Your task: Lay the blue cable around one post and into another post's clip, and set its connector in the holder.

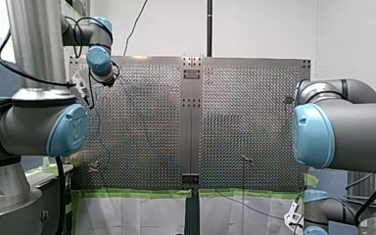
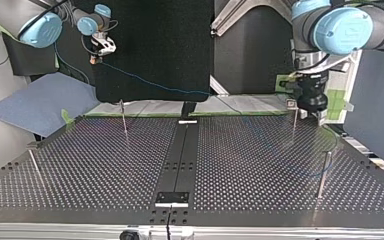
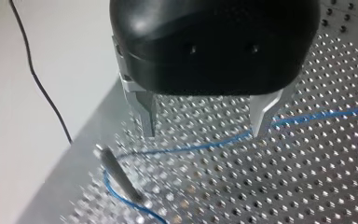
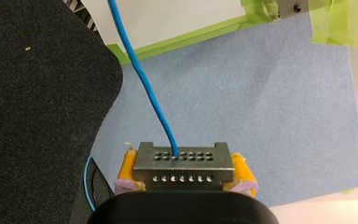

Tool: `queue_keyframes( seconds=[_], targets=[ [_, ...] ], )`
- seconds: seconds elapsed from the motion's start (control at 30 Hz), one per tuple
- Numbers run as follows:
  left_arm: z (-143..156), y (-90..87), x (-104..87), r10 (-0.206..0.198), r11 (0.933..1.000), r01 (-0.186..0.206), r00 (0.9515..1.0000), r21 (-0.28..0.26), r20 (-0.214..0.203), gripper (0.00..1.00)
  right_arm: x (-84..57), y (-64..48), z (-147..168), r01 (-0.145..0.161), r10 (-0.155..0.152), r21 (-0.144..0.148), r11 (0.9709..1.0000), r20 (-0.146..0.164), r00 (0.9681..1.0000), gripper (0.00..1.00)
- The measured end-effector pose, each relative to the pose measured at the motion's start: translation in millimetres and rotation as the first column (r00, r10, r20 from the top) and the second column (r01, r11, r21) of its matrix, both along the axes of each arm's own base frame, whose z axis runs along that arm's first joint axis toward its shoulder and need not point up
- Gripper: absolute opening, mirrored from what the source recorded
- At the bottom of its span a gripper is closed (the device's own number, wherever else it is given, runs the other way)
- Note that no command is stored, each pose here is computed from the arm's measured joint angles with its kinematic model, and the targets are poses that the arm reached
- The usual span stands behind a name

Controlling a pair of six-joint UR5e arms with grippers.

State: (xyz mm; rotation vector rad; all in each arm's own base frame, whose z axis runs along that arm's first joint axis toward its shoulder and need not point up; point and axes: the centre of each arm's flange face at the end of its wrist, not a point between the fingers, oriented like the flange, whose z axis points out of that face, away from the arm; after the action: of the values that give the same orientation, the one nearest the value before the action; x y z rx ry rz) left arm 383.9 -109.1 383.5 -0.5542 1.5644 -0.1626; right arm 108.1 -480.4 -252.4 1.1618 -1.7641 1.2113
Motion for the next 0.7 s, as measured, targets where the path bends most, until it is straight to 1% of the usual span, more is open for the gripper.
queue_keyframes(
  seconds=[0.1, 0.23, 0.4, 0.5, 0.7],
  targets=[
    [5.8, 0.4, -4.2, 0.0, 0.9998, 0.0, 1.0, 0.022, 0.009, 1.0, 1.6, 0.6, 1.2, -0.005, 0.005, 0.0, 1.0, 0.001, 1.0, 0.0],
    [7.6, 3.1, -3.8, 0.006, 0.999, -0.007, 1.0, 0.044, 0.007, 1.0, 4.2, 0.6, 2.2, -0.015, 0.015, -0.002, 0.9999, 0.002, 0.9999, 0.0],
    [13.6, 6.7, -2.1, 0.016, 0.9983, -0.016, 0.9999, 0.056, -0.001, 1.0, 8.4, 0.0, 3.9, -0.029, 0.029, -0.005, 0.9996, 0.005, 0.9996, 0.0],
    [23.1, 8.7, -0.2, 0.021, 0.998, -0.021, 0.9998, 0.06, -0.004, 1.0, 9.5, -1.7, 6.2, -0.034, 0.034, -0.01, 0.9994, 0.005, 0.9994, 0.0],
    [42.6, 8.7, 3.0, 0.006, 0.9957, -0.004, 0.9999, 0.093, -0.012, 1.0, 10.2, -5.7, 11.2, -0.04, 0.04, -0.018, 0.9991, 0.006, 0.9992, 0.0]
  ],
)
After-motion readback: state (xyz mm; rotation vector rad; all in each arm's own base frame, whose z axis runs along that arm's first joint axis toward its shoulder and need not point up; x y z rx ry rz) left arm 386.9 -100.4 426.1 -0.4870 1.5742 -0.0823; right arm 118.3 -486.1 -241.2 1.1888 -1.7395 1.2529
